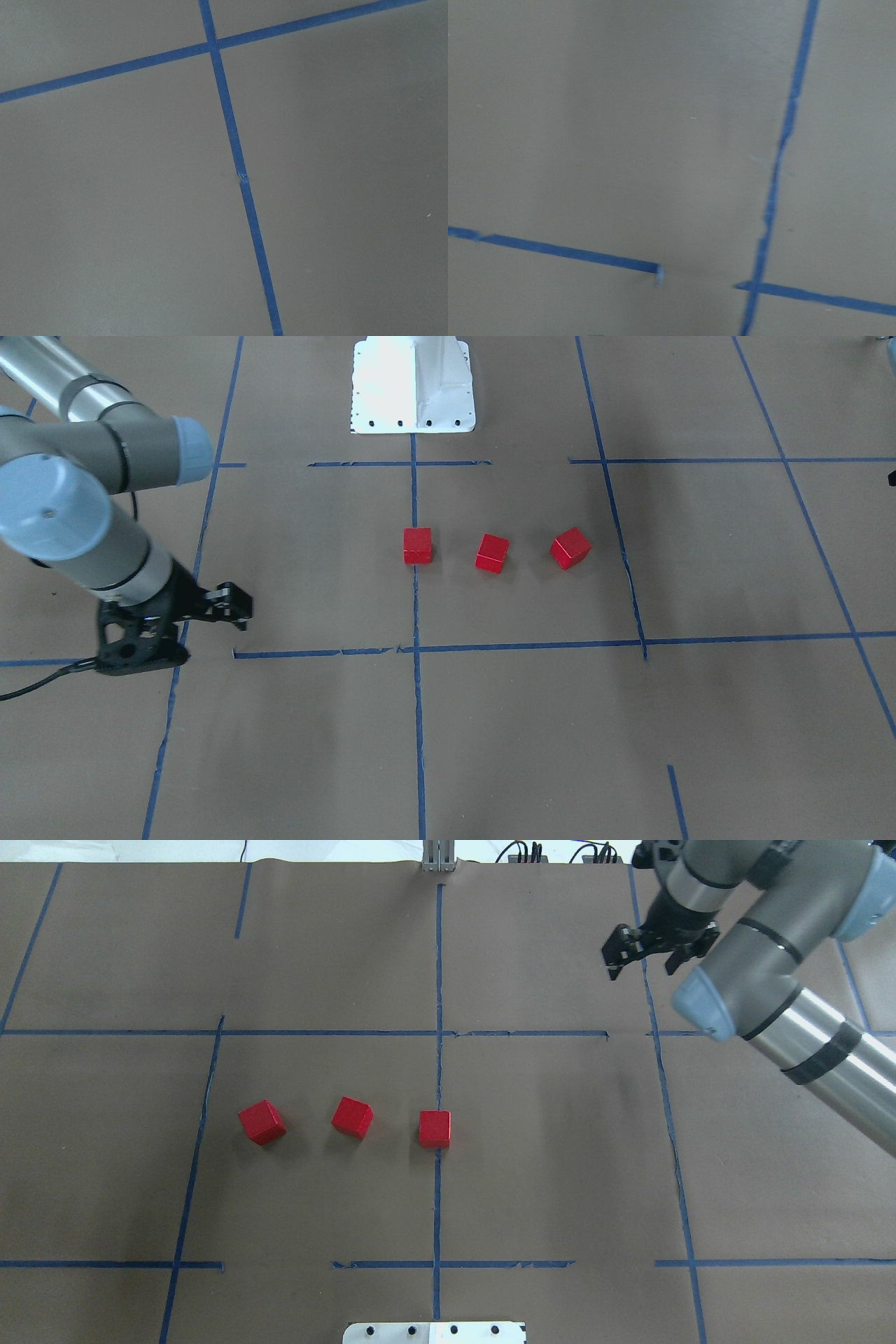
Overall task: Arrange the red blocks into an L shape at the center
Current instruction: 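Open the right gripper and withdraw the right arm away from the cube, then move the left gripper toward the red cube nearest the center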
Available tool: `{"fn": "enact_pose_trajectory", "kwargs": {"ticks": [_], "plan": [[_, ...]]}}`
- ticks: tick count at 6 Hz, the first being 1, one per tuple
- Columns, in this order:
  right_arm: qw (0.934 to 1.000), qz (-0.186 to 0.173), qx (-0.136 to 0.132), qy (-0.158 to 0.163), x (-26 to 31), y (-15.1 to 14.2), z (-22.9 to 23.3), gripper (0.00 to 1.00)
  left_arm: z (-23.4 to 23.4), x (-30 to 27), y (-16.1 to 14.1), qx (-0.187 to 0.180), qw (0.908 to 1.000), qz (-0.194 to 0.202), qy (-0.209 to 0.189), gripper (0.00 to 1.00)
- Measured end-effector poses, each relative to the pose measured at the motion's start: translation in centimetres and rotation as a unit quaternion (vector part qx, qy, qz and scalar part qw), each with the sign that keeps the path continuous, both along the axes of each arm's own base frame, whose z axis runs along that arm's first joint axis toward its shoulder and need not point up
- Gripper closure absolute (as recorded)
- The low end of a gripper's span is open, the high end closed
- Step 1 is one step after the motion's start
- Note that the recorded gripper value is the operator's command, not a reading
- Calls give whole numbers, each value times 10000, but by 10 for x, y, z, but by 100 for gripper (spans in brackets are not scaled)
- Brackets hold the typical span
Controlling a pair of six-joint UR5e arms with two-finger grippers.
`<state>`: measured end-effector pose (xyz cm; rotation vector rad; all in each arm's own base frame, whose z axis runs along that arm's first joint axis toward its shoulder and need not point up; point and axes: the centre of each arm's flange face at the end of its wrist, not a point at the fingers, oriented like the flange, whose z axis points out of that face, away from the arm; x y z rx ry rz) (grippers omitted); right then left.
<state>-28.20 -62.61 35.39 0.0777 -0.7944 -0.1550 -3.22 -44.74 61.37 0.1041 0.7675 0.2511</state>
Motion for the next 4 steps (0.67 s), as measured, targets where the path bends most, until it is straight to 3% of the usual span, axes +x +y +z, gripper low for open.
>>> {"fn": "enact_pose_trajectory", "kwargs": {"ticks": [1,2,4], "plan": [[9990,-297,268,181,66,6,65,0,-20,1,-19,222,9998,-3,14,0],[9968,-566,465,336,131,31,127,0,-41,3,-35,433,9991,-8,30,0],[9952,-740,545,329,255,111,222,0,-76,11,-60,779,9969,52,65,0]]}}
